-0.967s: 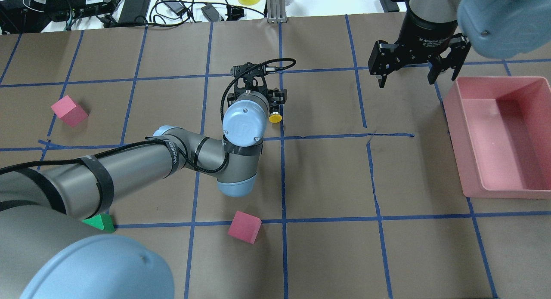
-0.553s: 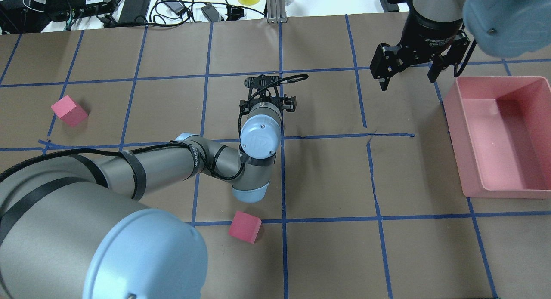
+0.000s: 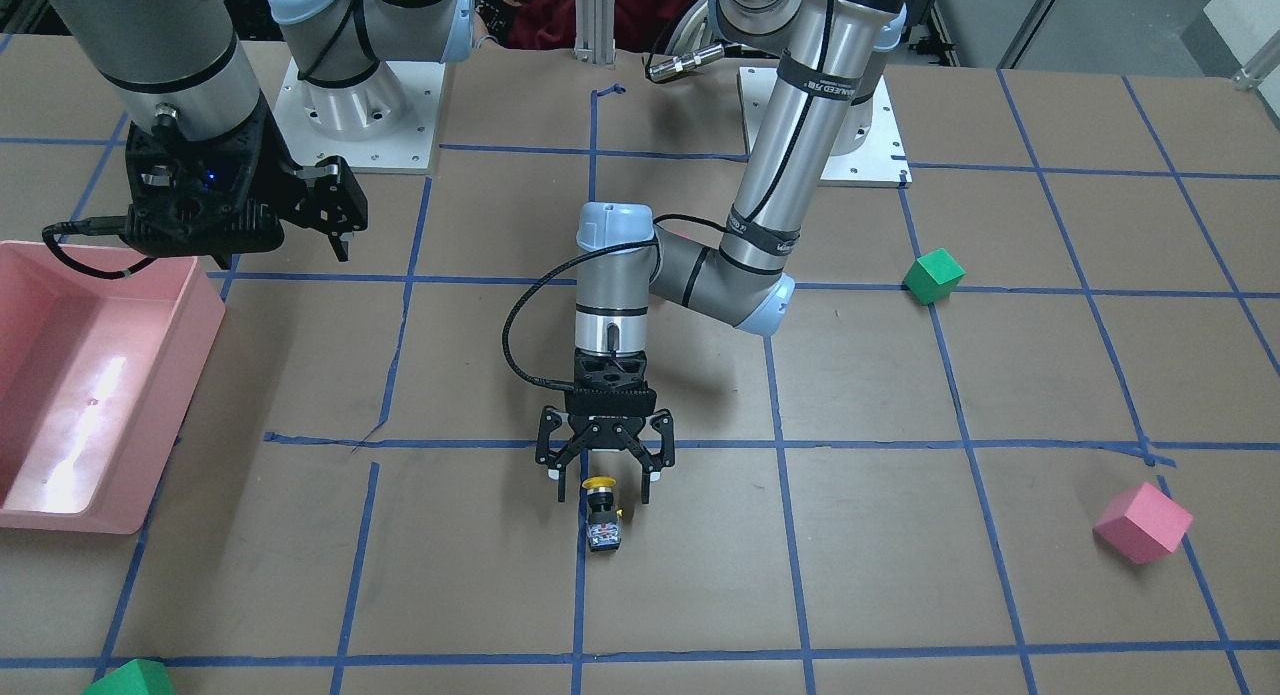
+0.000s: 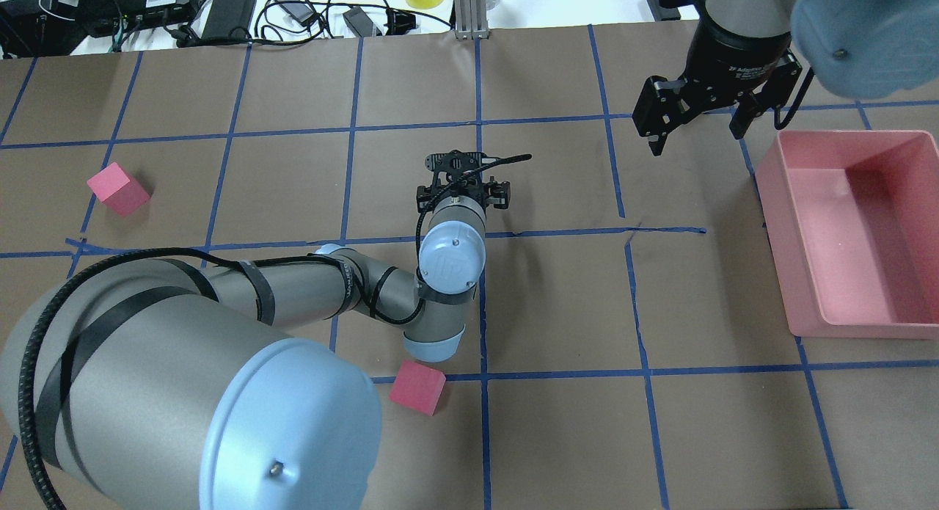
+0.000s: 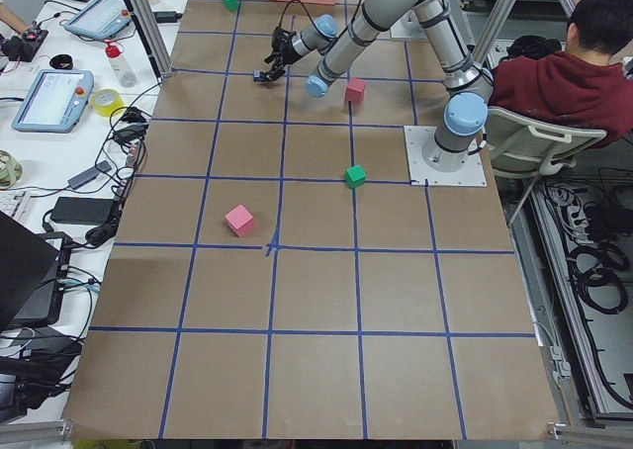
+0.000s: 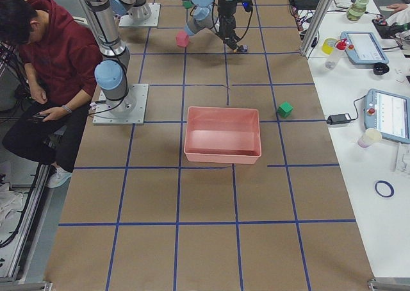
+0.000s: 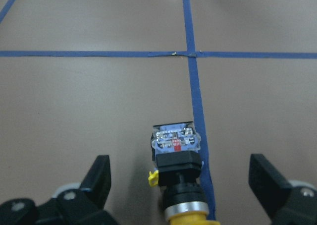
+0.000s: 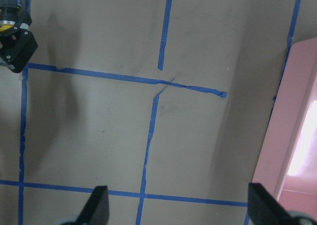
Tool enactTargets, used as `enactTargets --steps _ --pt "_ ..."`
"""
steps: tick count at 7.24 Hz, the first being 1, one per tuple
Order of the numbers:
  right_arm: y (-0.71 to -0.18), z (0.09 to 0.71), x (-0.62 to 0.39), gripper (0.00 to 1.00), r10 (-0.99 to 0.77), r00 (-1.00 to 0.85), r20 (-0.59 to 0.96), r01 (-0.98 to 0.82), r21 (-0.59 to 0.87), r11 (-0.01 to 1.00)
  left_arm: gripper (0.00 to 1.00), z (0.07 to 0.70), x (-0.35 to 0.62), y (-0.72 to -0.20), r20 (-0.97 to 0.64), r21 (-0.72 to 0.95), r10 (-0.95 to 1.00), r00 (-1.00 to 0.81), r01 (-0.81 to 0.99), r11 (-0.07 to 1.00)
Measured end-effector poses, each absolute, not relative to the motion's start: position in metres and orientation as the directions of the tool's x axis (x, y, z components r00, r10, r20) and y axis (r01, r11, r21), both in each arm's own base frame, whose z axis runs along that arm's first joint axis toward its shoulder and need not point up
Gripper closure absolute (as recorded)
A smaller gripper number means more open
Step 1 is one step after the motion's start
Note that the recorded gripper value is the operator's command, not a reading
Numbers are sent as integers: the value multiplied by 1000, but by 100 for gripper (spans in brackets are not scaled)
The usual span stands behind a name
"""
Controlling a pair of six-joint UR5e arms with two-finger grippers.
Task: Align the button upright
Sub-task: 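Raise the right gripper away while the left gripper grasps the button, then lift the button with the left gripper and turn it cap-up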
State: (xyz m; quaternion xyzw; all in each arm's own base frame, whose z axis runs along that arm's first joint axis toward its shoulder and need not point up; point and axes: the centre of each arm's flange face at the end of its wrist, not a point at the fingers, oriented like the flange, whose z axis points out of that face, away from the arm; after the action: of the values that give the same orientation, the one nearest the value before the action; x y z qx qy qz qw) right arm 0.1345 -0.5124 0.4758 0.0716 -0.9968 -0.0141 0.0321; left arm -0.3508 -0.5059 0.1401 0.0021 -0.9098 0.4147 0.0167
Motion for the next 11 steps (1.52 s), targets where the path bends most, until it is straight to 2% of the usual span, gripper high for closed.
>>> enactTargets --steps 1,4,6,7,8,10,11 --pt "-511 477 135 0 -132 -989 63 -130 30 991 10 137 -352 -501 27 -750 10 -1000 -14 661" --pt "-509 477 134 0 -94 -993 70 -93 30 995 10 133 -352 -496 24 -742 11 -1000 -11 670" --pt "-508 478 134 0 -90 -993 73 -89 27 996 34 130 -352 -495 25 -738 13 -1000 -10 674" --pt "-507 478 134 0 -90 -993 72 -88 27 996 57 129 -352 -495 25 -737 15 -1000 -9 676" --pt "-507 478 134 0 -90 -993 73 -88 28 996 71 128 -352 -495 26 -736 16 -1000 -8 677" --pt "-508 478 133 0 -89 -993 75 -88 26 996 96 127 -352 -495 26 -734 17 -1000 -8 679" --pt "-507 478 133 0 -86 -993 76 -84 26 996 98 128 -353 -495 26 -733 19 -999 -7 680"
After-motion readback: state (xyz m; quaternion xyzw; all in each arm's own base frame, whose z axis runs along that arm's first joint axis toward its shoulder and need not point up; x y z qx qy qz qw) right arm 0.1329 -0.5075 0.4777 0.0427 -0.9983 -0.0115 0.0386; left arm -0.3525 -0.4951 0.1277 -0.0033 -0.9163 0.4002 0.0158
